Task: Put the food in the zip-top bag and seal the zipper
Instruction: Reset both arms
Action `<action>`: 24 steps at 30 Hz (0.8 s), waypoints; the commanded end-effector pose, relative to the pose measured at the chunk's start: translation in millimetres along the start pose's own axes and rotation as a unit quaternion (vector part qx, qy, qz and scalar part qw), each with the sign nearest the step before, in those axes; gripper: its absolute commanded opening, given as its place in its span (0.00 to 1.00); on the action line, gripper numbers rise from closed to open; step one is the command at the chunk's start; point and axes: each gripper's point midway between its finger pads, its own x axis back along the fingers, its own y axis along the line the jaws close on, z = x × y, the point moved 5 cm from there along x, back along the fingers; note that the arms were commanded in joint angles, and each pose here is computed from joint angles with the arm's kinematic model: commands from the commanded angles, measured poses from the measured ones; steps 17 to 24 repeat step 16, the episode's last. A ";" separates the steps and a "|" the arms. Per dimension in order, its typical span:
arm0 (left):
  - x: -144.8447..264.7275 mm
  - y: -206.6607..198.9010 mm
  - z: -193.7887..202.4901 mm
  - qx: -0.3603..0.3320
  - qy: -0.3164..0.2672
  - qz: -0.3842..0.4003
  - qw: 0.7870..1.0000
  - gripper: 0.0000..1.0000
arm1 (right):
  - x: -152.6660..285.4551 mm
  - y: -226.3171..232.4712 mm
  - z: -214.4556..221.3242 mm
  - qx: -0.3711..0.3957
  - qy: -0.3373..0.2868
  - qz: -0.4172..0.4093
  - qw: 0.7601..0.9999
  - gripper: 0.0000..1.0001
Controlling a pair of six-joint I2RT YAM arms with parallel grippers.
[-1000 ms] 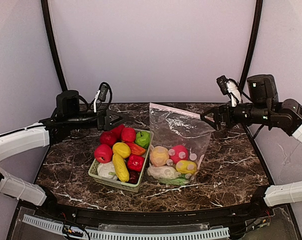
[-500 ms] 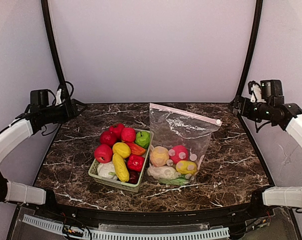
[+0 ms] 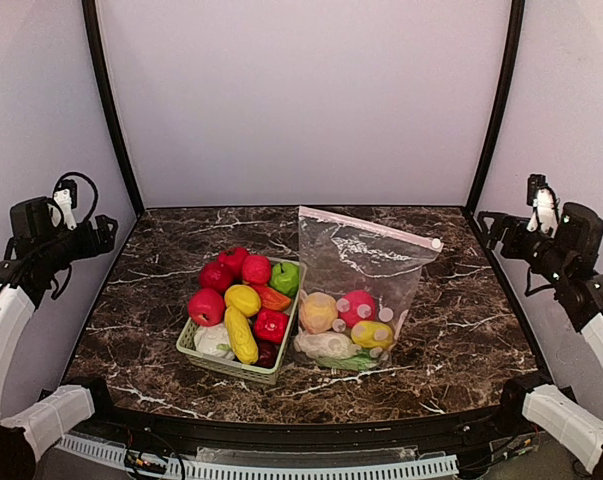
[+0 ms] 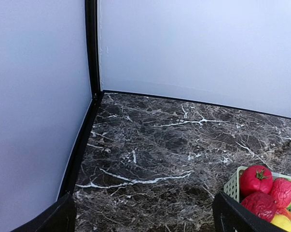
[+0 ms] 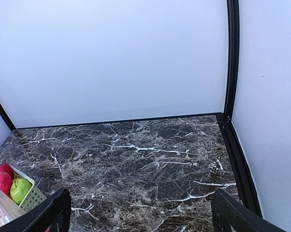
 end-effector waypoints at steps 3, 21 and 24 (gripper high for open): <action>10.9 15.9 13.6 -0.037 -0.021 -0.063 0.997 0.99 | 0.4 -3.8 0.4 0.017 -0.045 0.005 0.999 0.98; 9.2 23.4 18.1 -0.040 -0.007 -0.091 0.995 0.99 | 2.2 -6.3 3.9 0.014 -0.049 0.012 0.999 0.99; 9.2 23.4 18.1 -0.040 -0.007 -0.091 0.995 0.99 | 2.2 -6.3 3.9 0.014 -0.049 0.012 0.999 0.99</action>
